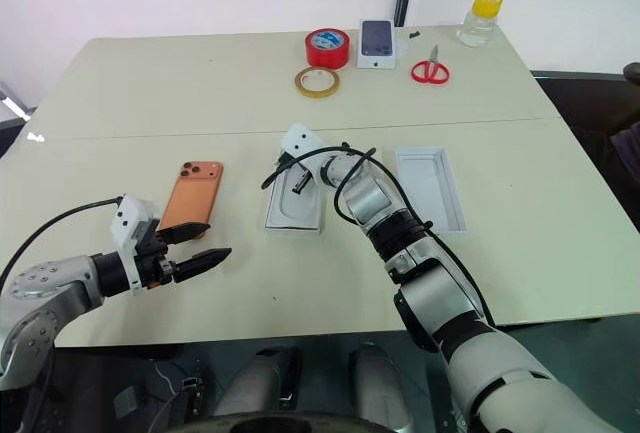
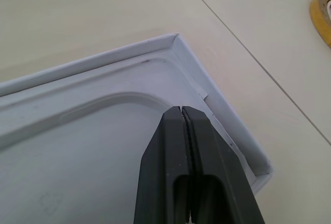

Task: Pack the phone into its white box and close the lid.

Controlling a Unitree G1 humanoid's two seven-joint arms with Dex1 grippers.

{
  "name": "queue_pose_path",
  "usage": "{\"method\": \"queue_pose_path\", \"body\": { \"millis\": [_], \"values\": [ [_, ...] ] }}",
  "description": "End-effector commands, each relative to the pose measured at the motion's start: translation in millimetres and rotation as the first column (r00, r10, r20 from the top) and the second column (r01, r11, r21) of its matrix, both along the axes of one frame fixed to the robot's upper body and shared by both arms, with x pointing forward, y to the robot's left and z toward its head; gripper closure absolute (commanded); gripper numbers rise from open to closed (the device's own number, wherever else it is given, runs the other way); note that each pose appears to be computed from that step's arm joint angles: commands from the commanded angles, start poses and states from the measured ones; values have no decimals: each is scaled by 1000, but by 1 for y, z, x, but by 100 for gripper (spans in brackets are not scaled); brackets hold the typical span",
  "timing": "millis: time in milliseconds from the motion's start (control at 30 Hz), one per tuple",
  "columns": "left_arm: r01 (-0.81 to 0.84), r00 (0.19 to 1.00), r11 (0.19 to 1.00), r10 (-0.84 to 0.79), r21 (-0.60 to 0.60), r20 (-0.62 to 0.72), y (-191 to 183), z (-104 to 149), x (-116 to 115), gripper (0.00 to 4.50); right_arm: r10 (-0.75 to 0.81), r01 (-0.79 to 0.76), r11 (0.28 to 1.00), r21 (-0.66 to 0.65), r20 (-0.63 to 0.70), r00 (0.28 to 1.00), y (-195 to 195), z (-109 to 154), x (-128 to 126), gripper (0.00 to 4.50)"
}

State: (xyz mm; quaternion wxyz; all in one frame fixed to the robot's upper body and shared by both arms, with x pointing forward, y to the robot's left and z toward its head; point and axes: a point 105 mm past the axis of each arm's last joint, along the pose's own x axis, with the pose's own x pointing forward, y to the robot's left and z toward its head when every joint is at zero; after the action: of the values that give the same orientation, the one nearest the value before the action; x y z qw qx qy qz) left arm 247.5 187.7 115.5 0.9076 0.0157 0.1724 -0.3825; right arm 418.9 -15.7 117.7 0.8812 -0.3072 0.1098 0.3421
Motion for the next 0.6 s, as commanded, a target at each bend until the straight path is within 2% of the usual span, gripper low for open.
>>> {"method": "queue_pose_path", "body": {
  "millis": [33, 167, 267, 433, 600],
  "values": [
    [21, 998, 1000, -21, 3, 52, -6, 10, 0, 51, 70, -72, 997, 39, 63, 996, 8, 23, -6, 447],
    [20, 998, 1000, -20, -6, 54, -7, 11, 0, 51, 150, -153, 987, 47, 53, 987, 10, 27, -21, 447],
    [-6, 999, 1000, 7, -15, 51, -5, 10, 2, 51, 232, -234, 971, 45, 35, 972, 11, 26, -41, 447],
    [-59, 997, 997, 60, -41, 48, 0, 12, 8, 51, 351, -352, 936, -15, -36, 936, 8, 7, -73, 447],
    [-67, 996, 997, 69, -42, 50, 1, 12, 10, 51, 401, -408, 908, -91, -89, 912, 4, -10, -86, 447]
  ]
}}
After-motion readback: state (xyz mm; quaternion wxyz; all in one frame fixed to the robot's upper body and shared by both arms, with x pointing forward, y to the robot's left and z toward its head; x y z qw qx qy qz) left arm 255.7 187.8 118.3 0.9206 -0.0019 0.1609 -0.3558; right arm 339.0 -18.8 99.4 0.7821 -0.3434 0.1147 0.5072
